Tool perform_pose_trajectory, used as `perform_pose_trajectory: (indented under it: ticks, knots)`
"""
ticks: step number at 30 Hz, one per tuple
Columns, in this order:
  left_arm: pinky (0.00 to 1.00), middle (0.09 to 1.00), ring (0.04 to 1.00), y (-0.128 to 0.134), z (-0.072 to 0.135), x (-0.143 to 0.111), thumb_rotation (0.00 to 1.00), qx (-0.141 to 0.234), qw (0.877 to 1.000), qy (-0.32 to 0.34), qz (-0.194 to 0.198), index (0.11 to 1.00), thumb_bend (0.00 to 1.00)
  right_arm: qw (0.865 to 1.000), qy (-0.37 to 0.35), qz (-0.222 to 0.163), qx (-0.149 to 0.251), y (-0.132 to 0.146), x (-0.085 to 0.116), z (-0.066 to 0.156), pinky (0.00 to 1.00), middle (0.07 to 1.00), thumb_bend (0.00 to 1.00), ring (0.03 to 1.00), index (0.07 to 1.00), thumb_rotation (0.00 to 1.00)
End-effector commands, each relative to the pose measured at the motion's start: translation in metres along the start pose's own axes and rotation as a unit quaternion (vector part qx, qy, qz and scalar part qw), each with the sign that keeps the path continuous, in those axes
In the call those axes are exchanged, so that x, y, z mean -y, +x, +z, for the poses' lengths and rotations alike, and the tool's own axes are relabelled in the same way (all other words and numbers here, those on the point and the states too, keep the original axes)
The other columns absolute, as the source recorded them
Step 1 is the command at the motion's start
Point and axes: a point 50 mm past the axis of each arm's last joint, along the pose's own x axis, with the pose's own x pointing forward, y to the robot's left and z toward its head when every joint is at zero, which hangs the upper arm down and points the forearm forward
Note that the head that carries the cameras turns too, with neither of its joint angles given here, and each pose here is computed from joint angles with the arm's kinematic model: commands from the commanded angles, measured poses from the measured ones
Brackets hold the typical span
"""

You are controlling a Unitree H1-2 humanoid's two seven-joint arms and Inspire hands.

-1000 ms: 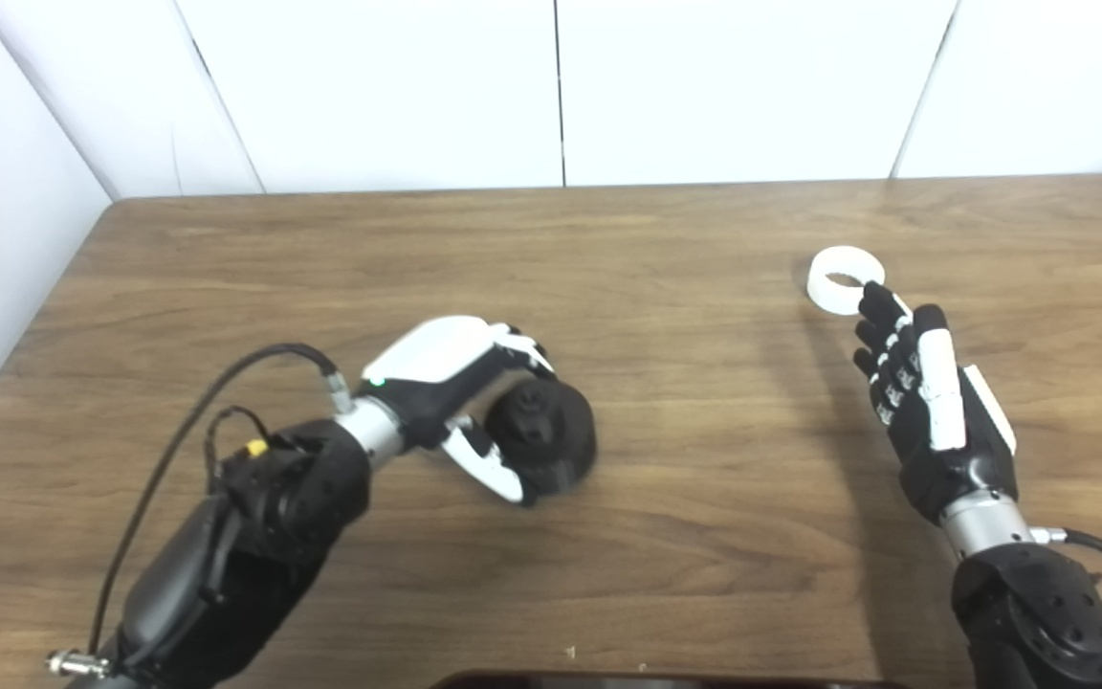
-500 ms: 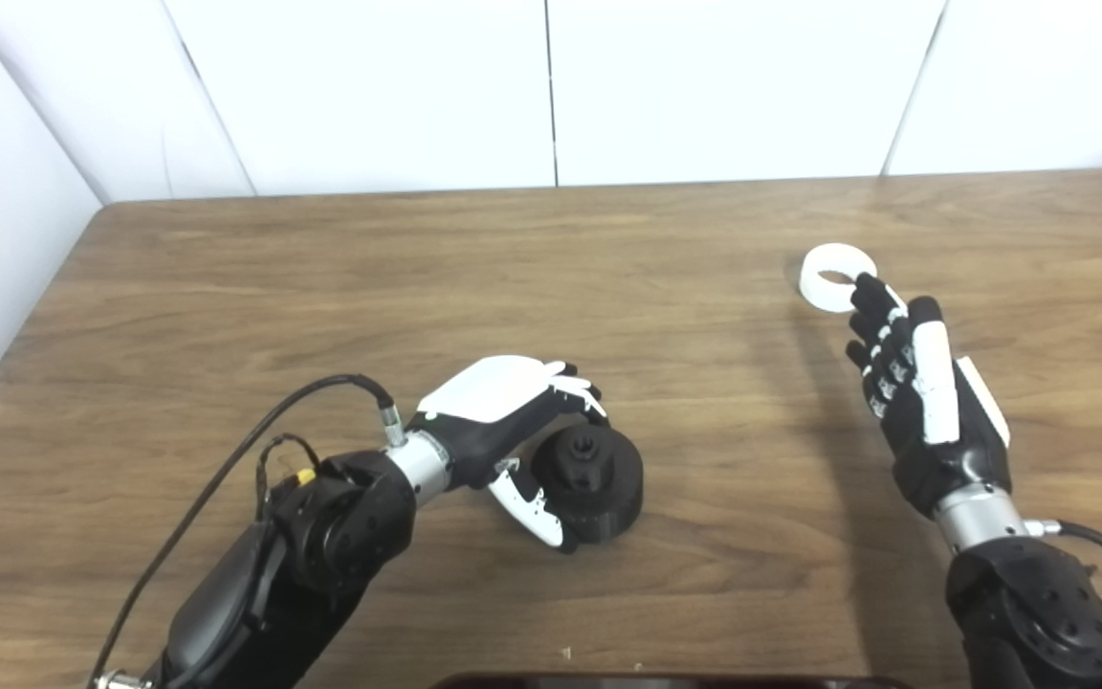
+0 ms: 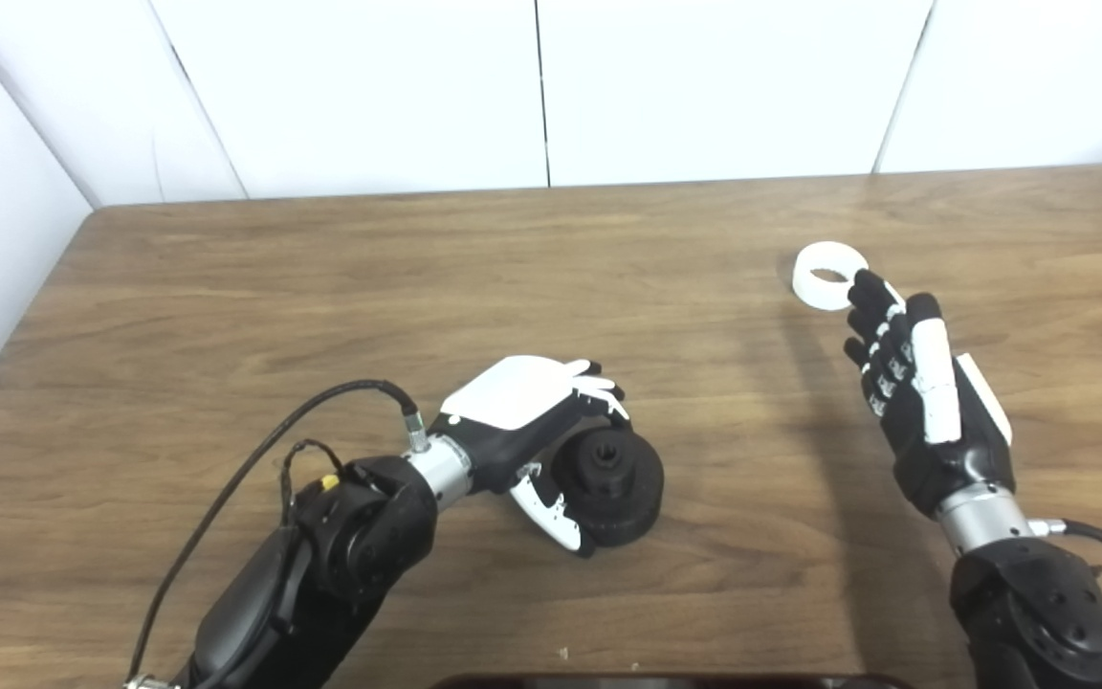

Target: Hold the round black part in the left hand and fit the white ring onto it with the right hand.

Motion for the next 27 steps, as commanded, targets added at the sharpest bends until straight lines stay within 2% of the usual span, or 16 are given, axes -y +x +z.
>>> perform_pose_trajectory:
  ticks: [1,9,10,11,12,13,14,17,19,21,27]
  knots:
    - [0.84,0.904,0.986,0.002,-0.001,-0.005,0.19,-0.002,1.0,0.017,0.014,0.68,0.9,0.999,-0.001,0.004,0.036,0.001,-0.001,0.017,1.0,0.968,0.58,0.995,0.949,1.0]
    - [0.83,0.909,0.989,0.001,-0.001,-0.005,0.2,-0.002,1.0,0.019,0.015,0.68,0.9,0.999,0.008,-0.004,0.049,0.0,0.002,0.03,0.99,0.958,0.57,0.993,0.929,0.99]
    - [0.84,0.909,0.989,0.001,-0.001,-0.005,0.2,-0.001,1.0,0.02,0.014,0.679,0.9,0.998,0.003,-0.012,0.06,0.0,0.003,0.036,0.98,0.952,0.57,0.987,0.921,0.96]
    - [0.84,0.91,0.989,0.001,-0.001,-0.005,0.2,-0.001,1.0,0.02,0.013,0.679,0.9,0.997,-0.016,-0.019,0.072,0.001,0.004,0.043,0.95,0.94,0.56,0.971,0.901,0.87]
    - [0.84,0.91,0.99,0.001,-0.001,-0.006,0.2,-0.002,1.0,0.02,0.012,0.678,0.9,0.995,-0.046,-0.024,0.086,0.003,0.006,0.05,0.91,0.926,0.56,0.947,0.879,0.73]
    - [0.84,0.91,0.99,0.002,-0.002,-0.006,0.2,-0.002,1.0,0.019,0.012,0.678,0.9,0.989,-0.101,-0.034,0.098,0.006,0.008,0.059,0.89,0.922,0.56,0.939,0.872,0.68]
    - [0.84,0.91,0.989,0.002,-0.002,-0.005,0.2,-0.003,1.0,0.018,0.012,0.678,0.9,0.98,-0.161,-0.041,0.108,0.01,0.011,0.066,0.85,0.895,0.59,0.908,0.835,0.55]
    - [0.84,0.911,0.99,0.003,-0.002,-0.004,0.2,-0.003,1.0,0.015,0.011,0.68,0.89,0.948,-0.289,-0.047,0.126,0.023,0.019,0.082,0.86,0.871,0.7,0.898,0.797,0.4]
    - [0.84,0.914,0.991,0.004,-0.001,-0.003,0.2,-0.004,1.0,0.013,0.009,0.678,0.89,0.929,-0.342,-0.043,0.132,0.034,0.021,0.091,0.85,0.873,0.75,0.897,0.785,0.35]
    - [0.84,0.915,0.993,0.005,-0.001,-0.002,0.2,-0.004,1.0,0.011,0.008,0.679,0.89,0.919,-0.371,-0.037,0.132,0.044,0.022,0.096,0.83,0.878,0.77,0.895,0.78,0.33]
    - [0.84,0.914,0.993,0.007,-0.001,0.0,0.22,-0.006,1.0,0.003,0.009,0.686,0.9,0.905,-0.408,-0.008,0.119,0.067,0.019,0.103,0.78,0.877,0.8,0.881,0.755,0.32]
